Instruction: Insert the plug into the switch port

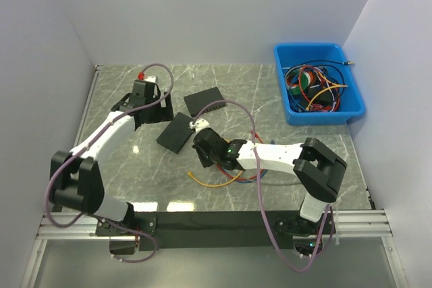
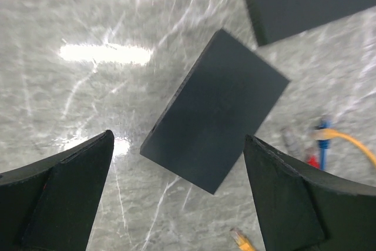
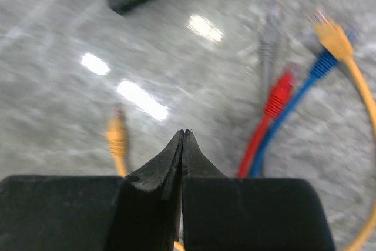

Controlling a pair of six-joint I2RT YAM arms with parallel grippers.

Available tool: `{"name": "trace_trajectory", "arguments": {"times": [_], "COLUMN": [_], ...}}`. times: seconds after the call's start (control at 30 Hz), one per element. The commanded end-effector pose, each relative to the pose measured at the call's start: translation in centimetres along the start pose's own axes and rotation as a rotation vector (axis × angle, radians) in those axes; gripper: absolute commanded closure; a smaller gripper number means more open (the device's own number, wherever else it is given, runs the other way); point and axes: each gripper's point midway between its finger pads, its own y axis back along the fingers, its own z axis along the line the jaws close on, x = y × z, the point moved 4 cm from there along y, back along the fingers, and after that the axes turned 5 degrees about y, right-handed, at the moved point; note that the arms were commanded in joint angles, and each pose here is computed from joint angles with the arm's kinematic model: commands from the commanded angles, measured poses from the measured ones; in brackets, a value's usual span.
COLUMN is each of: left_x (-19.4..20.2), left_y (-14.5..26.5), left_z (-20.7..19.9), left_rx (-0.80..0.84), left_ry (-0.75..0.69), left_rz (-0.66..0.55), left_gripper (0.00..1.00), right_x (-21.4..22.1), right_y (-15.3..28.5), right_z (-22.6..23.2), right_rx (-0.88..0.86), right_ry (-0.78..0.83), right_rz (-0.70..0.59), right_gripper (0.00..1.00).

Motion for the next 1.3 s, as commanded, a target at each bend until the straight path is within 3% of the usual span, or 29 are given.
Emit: {"name": "trace_trajectory", "arguments": {"times": [0.0,0.23,0.27,0.3,0.43,1.27], "left_x": [0.7,1.3,1.1,1.1,1.3,2.0], "left_y": [-1.8,-3.2,-3.0,-3.0,-3.0,-4.2], "left_z": [-0.1,1.0,0.9,1.0,1.1,1.2], "left_rx": [0.012,-0.041,-0.035,-0.035,-0.045,-0.059], "left_ry": [-0.017,0.005,0.007,0.007,0.008,0.014], "left_rz": [0.05,0.105,0.097,0.097,0.102,0.15], "left_gripper": [0.01,0.03,0.03,0.03,0.03,0.05], "right_x": [-0.1,-1.1,-1.0,-0.9,-1.8,-1.3], "right_y": [0.4,0.5,0.4,0.1,-1.0,-7.3], "right_z": [-1.4,-3.7,-4.1,-4.5,-6.1,-5.6], "right_rx": [0.064,0.176,0.183,0.183,0.173,0.165], "right_ry": [0.017,0.013,0.006,-0.002,-0.051,-0.01], "right_rz": [-0.007,-0.013,0.003,0.015,0.036,0.159], "right_gripper": [1.0,1.0,0.96,0.79,0.63,0.58]}}
